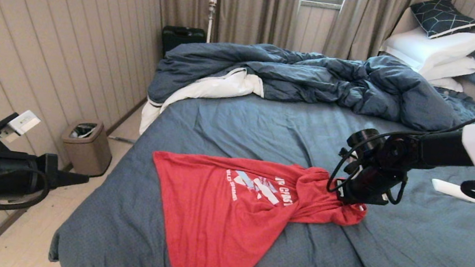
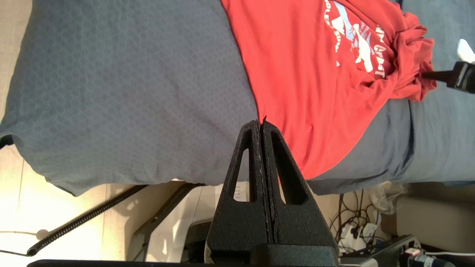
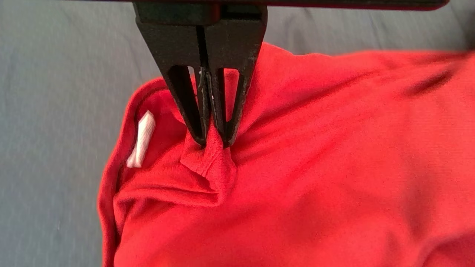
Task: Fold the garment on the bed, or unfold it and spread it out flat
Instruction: Unford the red T-shirt
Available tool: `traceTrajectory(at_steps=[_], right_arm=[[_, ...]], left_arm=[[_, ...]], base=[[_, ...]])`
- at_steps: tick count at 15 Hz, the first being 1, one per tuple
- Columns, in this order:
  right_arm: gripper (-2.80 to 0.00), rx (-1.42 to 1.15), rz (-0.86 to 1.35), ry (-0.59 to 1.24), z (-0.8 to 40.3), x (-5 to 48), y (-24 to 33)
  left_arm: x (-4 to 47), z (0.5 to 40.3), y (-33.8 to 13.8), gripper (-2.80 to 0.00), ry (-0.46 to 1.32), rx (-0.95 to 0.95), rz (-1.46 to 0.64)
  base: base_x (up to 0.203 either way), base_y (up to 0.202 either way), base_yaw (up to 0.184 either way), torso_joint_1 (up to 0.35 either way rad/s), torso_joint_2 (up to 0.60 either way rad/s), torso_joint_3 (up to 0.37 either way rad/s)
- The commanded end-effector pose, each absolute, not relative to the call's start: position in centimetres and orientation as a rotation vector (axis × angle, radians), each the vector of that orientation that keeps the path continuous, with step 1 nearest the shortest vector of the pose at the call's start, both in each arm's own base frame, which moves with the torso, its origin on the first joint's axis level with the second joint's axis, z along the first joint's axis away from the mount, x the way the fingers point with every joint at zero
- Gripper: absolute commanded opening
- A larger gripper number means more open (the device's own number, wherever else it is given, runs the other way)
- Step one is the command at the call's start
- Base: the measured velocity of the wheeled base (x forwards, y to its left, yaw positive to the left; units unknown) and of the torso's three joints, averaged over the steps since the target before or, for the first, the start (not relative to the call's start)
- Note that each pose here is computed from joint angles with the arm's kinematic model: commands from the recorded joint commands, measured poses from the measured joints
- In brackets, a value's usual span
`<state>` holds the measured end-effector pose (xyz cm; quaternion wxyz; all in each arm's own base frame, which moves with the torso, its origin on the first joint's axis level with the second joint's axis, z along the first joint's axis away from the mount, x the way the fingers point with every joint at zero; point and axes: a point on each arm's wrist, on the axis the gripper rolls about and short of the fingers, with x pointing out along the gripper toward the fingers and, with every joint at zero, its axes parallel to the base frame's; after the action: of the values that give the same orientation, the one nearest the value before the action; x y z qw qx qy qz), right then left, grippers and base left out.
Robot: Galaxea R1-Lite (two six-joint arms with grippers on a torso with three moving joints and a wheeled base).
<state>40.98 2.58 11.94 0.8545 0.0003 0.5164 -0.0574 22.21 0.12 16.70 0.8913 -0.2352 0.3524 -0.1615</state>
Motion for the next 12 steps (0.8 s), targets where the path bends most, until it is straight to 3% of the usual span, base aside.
traceTrajectory(at_steps=[1, 8, 12], right_arm=[[-2.8, 0.004, -0.123, 1.076, 13.2, 39.6, 2.4], [-2.8, -0.024, -0.191, 1.101, 12.3, 30.5, -3.1], [-2.8, -0.054, -0.275, 1.057, 10.9, 28.6, -7.9]], left_arm=[[22.2, 16.6, 0.1, -2.8, 0.736, -0.492, -0.337], [22.0, 16.7, 0.1, -2.8, 0.733, -0.492, -0.339], [21.9, 16.6, 0.1, -2.8, 0.737, -0.493, -0.338]], base=[[0.0, 0.0, 0.0, 0.0, 0.0, 0.0], [0.0, 0.0, 0.0, 0.0, 0.0, 0.0], [0.0, 0.0, 0.0, 0.0, 0.0, 0.0]])
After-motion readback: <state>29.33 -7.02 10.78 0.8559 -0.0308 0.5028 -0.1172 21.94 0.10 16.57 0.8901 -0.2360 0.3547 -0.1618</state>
